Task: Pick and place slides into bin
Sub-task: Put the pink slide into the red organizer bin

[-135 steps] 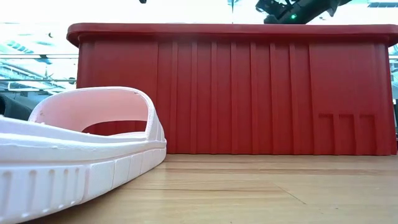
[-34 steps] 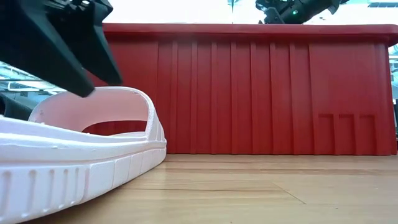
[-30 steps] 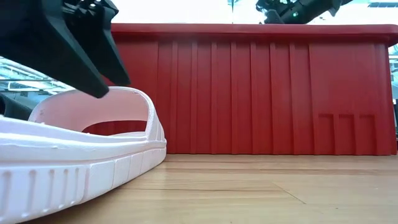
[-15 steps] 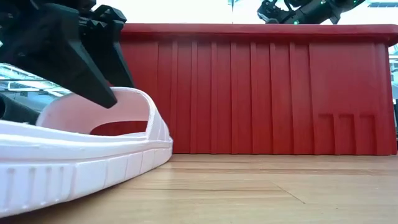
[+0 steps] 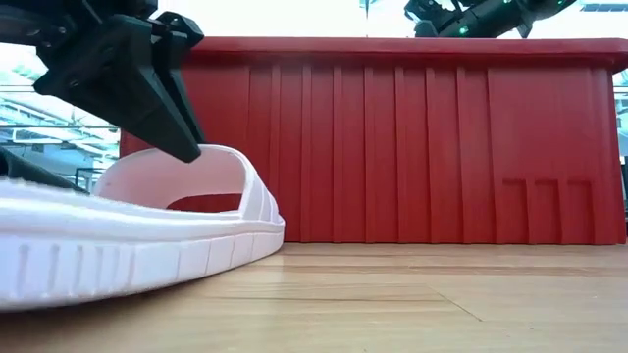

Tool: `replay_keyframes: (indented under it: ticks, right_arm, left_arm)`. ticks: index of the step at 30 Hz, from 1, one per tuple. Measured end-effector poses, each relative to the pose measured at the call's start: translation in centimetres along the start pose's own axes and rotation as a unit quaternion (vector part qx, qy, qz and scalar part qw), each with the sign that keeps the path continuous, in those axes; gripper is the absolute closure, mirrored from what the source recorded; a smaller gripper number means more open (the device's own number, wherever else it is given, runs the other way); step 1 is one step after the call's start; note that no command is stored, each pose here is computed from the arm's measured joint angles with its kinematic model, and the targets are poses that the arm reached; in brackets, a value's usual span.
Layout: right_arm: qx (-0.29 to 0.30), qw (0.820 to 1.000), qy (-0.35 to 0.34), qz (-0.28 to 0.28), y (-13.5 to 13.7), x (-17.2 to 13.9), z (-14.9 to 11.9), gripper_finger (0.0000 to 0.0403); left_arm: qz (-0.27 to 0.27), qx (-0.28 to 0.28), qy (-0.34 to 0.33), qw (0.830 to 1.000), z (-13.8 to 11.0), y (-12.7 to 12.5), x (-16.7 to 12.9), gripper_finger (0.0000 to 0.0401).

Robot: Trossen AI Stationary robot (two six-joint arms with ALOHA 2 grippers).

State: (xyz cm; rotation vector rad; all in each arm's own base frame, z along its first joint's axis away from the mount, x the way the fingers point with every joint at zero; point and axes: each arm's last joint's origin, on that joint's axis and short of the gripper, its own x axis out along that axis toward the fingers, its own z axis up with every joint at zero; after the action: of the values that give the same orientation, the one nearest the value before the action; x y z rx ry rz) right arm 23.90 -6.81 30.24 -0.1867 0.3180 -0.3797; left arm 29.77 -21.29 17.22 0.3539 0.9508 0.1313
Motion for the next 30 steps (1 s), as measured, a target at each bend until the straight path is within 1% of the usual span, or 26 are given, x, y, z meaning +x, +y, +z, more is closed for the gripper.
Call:
replay_keyframes:
  ticks: [2,3,7,11,15,21,24,30]
  right_arm:
    - [0.000,1.000,0.000,0.000,0.0,0.0,0.0,0.0248]
    - [0.000,1.000,0.000,0.000,0.0,0.0,0.0,0.0248]
    - [0.000,1.000,0.000,0.000,0.0,0.0,0.0,0.0248]
    - [0.001,1.000,0.000,0.000,0.0,0.0,0.0,0.0248]
    - [0.001,1.000,0.000,0.000,0.0,0.0,0.0,0.0248]
    - [0.001,1.000,0.000,0.000,0.0,0.0,0.0,0.0248]
    - [0.001,1.000,0.000,0.000,0.0,0.0,0.0,0.0248]
    - [0.000,1.000,0.000,0.000,0.0,0.0,0.0,0.0248]
  left_arm:
    - [-0.002,0.002,0.003,1.000,0.0,0.1,0.1,0.0391]
    - [-0.005,0.003,0.004,1.000,0.1,0.2,0.1,0.0394]
    - [-0.008,0.002,0.007,1.000,0.2,0.4,0.3,0.0388]
    - [-0.006,0.015,0.007,1.000,0.2,0.6,0.4,0.0397]
    - [-0.007,0.021,0.010,1.000,0.3,0.8,0.6,0.0395]
    - [-0.029,0.020,0.016,0.999,0.6,1.6,0.4,0.0397]
    - [-0.034,0.021,0.009,0.999,0.8,2.1,-0.4,0.0399]
    - [-0.049,0.000,-0.032,0.998,1.8,3.7,-3.4,0.0399]
